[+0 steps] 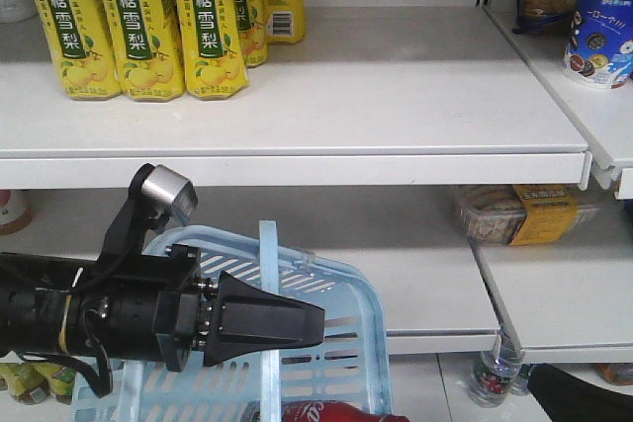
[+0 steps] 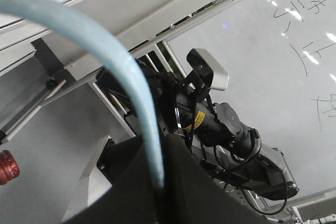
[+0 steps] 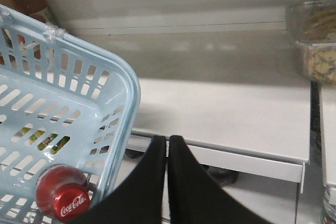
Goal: Place coke in basket with both arms
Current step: 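Pull the basket with the bottle back toward the robot with the left gripper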
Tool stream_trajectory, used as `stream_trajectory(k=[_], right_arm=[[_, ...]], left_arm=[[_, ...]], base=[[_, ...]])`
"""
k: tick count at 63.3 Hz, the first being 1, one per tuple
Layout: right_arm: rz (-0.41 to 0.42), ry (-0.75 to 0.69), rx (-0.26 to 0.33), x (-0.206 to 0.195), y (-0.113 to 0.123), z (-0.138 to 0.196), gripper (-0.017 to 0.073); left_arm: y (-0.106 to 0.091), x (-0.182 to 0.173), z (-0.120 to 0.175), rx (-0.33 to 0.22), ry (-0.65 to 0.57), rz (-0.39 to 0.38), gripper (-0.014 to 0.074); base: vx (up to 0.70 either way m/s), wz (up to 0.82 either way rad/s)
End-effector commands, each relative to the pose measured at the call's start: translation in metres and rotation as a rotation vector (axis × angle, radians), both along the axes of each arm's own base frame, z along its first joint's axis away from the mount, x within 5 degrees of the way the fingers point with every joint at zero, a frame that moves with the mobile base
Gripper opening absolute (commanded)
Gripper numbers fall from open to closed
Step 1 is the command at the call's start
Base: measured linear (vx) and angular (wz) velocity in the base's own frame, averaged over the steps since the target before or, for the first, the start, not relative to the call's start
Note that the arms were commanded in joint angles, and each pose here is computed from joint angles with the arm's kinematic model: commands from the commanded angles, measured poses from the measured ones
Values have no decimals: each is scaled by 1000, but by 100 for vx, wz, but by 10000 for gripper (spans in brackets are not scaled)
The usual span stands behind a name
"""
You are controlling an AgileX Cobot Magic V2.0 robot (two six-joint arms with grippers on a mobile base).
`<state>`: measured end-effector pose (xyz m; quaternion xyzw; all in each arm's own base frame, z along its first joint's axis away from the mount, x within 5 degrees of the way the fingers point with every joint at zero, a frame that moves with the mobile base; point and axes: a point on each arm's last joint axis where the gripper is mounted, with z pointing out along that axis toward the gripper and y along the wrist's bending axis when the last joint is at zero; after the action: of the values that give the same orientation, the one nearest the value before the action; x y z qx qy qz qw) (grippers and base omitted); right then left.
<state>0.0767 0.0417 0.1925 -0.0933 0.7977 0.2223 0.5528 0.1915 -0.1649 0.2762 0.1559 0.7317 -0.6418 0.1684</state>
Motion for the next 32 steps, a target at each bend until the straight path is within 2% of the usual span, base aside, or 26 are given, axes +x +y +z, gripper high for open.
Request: stream_trajectory(k=[1, 10, 16, 26, 32], right_arm=[[-2, -39, -36, 3, 0, 8, -4], [-1, -41, -39, 3, 0, 8, -4], [-1, -41, -39, 3, 0, 8, -4], [-2, -41, -39, 3, -1, 8, -4], [-2, -41, -39, 3, -1, 8, -4]], left_arm=[[1, -15, 36, -244, -32, -134, -6], [1, -14, 37, -248, -30, -119, -6], [0, -7, 32, -226, -17, -67, -6], [-1, 4, 20, -110, -66, 25, -6], [-1, 9, 15, -62, -70, 76, -6]], base=[[0, 0], [0, 0], [0, 0], [0, 0], [0, 0]])
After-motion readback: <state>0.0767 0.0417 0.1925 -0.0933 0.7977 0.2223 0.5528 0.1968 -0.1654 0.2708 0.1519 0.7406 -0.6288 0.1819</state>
